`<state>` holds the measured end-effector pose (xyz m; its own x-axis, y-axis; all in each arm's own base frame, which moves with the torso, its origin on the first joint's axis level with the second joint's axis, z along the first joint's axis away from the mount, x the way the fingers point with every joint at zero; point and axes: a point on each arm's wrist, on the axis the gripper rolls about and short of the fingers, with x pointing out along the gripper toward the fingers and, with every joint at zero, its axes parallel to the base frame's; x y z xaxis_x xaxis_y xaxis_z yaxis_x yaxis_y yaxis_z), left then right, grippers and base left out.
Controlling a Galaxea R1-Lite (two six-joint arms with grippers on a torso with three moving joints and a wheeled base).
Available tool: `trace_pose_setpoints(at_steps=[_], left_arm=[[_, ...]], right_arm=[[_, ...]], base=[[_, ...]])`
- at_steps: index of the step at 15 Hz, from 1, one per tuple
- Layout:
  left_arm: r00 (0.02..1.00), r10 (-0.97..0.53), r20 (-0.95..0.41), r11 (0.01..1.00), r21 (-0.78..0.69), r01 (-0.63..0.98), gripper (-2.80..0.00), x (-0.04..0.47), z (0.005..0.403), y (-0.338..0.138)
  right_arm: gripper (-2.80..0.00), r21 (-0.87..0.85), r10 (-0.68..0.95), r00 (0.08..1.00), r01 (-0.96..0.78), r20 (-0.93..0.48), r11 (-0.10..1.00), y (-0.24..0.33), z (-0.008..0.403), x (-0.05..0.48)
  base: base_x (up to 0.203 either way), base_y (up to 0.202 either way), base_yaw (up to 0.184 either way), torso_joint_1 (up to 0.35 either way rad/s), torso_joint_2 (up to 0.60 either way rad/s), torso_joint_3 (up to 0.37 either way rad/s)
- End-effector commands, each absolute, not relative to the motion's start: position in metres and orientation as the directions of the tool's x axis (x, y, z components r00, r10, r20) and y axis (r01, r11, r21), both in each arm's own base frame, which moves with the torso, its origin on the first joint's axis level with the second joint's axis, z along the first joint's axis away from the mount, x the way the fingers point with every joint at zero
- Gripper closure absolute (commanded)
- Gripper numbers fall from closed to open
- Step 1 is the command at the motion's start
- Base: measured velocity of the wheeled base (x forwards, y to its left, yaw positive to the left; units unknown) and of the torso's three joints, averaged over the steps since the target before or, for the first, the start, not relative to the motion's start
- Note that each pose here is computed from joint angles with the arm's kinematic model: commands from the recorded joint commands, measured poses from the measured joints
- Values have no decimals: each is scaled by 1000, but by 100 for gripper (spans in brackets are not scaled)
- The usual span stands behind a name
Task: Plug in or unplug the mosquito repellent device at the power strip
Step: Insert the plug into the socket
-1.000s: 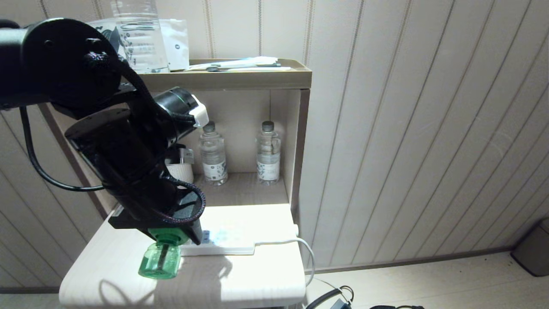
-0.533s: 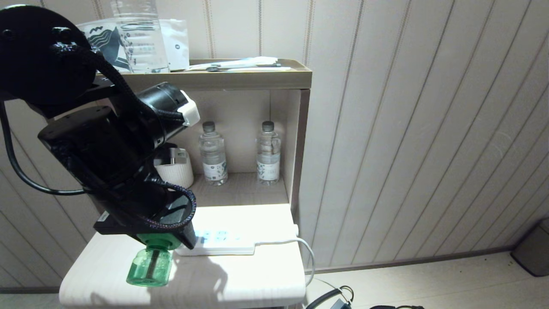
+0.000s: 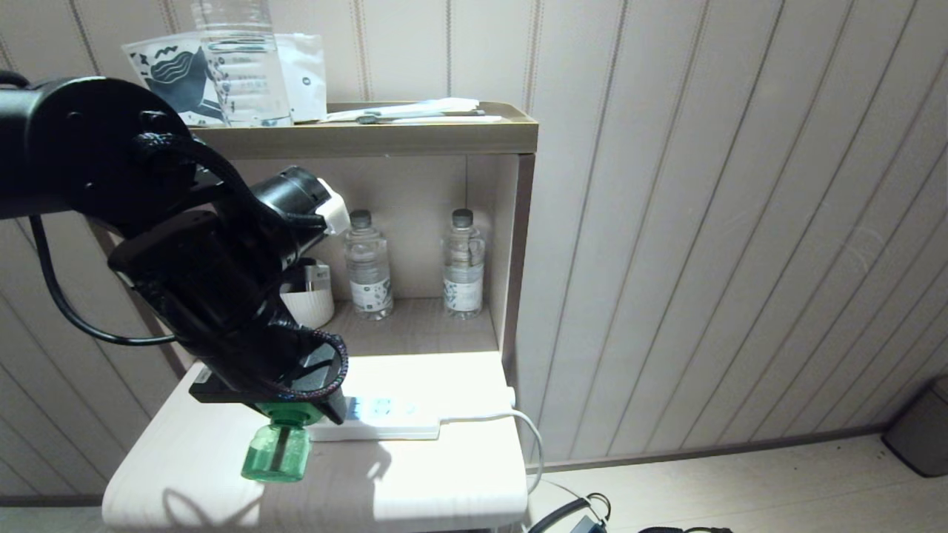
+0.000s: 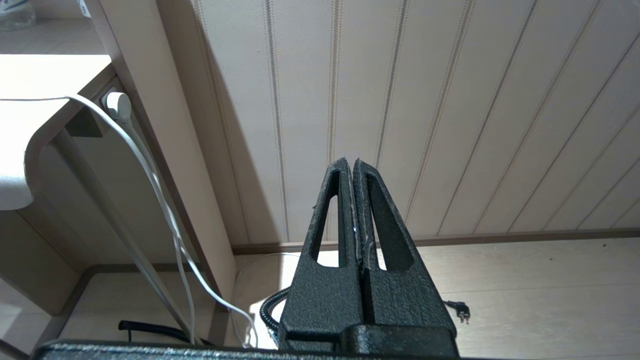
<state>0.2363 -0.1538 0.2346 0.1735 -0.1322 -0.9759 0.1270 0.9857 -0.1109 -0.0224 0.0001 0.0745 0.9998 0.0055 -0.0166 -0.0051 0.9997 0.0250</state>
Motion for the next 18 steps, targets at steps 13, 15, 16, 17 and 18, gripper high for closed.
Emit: trace_pose_setpoints(at_steps=[13,15,16,17,18], left_arm=[[-26,-36,-999,977,-41,209,0,292,212,-150],[-26,-37,-999,977,-41,209,0,297,206,-153],[-18,-38,-999,977,-41,209,0,301,202,-155],[2,-38,-999,977,-37,210,0,303,201,-156],[20,-27,-999,977,-22,211,0,305,200,-156]], right_arm=[[0,26,6,1000,-6,-17,1000,0,75,-22],[0,25,6,1000,-6,-17,1000,0,75,-22],[0,25,6,1000,-6,-17,1000,0,75,-22],[0,26,6,1000,-6,-17,1000,0,75,-22],[0,25,6,1000,-6,-17,1000,0,75,-22]], base=[[0,0,0,0,0,0],[0,0,0,0,0,0],[0,0,0,0,0,0],[0,0,0,0,0,0],[0,0,0,0,0,0]])
